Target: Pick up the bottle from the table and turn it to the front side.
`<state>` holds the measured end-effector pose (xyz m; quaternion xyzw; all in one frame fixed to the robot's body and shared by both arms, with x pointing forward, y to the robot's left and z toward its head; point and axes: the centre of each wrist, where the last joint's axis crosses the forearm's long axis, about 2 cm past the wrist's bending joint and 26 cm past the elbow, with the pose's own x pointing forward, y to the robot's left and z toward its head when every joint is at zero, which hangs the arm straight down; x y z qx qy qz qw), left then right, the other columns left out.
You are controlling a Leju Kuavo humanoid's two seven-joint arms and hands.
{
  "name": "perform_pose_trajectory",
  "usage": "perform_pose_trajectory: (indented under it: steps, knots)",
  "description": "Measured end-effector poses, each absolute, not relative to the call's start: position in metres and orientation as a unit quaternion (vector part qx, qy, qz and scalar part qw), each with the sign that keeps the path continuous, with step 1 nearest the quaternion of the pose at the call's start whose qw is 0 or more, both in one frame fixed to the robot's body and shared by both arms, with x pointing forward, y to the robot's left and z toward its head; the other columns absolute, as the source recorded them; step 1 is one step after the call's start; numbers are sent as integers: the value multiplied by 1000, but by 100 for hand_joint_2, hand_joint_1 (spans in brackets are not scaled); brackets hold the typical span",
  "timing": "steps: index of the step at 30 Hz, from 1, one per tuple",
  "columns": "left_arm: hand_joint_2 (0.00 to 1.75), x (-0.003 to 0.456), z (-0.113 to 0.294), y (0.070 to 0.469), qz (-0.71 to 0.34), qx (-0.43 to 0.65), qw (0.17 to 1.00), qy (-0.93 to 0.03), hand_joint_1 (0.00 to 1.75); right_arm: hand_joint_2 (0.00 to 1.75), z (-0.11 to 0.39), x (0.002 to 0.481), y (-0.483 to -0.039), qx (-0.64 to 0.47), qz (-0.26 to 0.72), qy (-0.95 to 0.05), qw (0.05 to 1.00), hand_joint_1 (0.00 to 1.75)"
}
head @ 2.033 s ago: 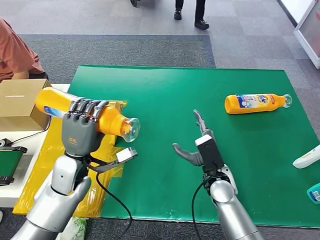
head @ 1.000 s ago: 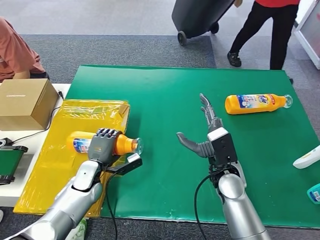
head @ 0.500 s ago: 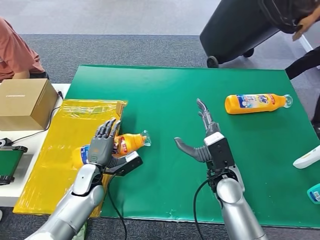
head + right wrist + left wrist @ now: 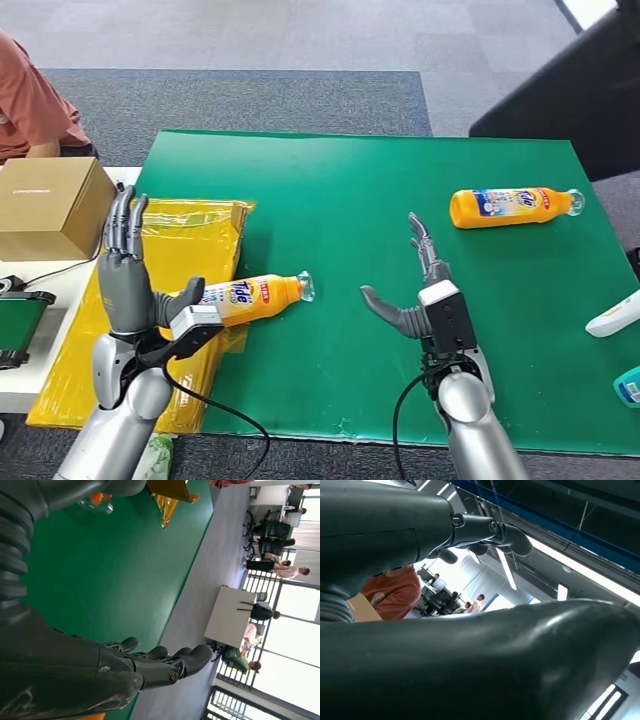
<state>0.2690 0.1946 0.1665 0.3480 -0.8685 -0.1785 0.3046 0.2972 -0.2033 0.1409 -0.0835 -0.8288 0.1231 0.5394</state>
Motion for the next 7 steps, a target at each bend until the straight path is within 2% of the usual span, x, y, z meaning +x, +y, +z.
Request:
perform_pose_trajectory:
  steps: [3, 7]
  knots:
    - [0, 266, 172, 198, -150, 333, 310, -878, 0, 175, 140, 295, -205, -86, 121, -829, 540, 0]
    - [0, 263, 178, 200, -57, 197, 372, -905, 0, 175, 138, 293, -208, -91, 114, -830, 539, 0]
